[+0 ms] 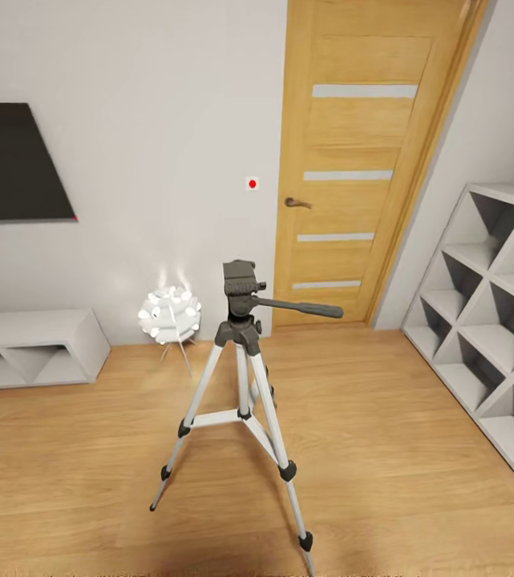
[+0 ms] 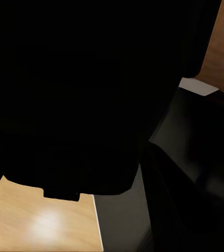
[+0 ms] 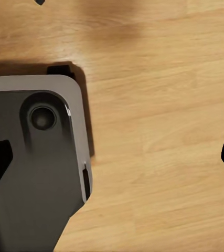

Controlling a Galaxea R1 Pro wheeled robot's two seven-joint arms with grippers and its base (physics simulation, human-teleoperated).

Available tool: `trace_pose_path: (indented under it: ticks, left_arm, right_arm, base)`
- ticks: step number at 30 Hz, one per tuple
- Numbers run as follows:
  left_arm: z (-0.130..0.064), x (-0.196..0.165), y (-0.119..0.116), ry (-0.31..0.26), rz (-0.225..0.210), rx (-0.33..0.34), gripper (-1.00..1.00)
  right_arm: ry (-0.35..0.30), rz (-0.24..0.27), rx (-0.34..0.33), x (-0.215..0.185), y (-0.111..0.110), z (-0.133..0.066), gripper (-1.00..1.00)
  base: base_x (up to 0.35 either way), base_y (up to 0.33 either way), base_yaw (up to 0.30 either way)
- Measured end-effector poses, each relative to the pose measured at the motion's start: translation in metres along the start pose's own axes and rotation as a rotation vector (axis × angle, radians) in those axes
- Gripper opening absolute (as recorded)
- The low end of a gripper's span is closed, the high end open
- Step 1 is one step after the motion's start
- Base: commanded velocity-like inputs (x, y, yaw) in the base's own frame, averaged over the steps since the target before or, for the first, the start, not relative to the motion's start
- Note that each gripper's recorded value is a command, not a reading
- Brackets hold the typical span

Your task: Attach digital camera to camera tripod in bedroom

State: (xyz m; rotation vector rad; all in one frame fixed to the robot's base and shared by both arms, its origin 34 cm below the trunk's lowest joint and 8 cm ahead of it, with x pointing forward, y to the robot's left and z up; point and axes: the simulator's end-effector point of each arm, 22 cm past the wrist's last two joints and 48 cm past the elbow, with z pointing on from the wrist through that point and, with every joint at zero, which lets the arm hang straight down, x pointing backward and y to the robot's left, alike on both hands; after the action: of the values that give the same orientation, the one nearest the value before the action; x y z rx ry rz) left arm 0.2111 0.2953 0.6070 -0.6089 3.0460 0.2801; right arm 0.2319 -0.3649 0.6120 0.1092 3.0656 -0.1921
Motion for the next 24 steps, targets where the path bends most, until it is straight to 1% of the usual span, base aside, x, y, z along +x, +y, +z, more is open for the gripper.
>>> trace_pose_path:
  ticks: [11,24]
  left_arm:
    - [0.002,0.007,0.002,0.016,0.003,-0.007,-1.00]
    - [0.004,0.014,0.005,0.035,0.007,-0.015,-1.00]
  right_arm:
    - [0.013,-0.001,0.009,0.006,-0.005,0.002,1.00]
    - [0.038,-0.006,0.004,0.015,-0.002,0.003,1.00]
  base:
    - [0.000,0.000,0.000]
    - [0.000,0.000,0.000]
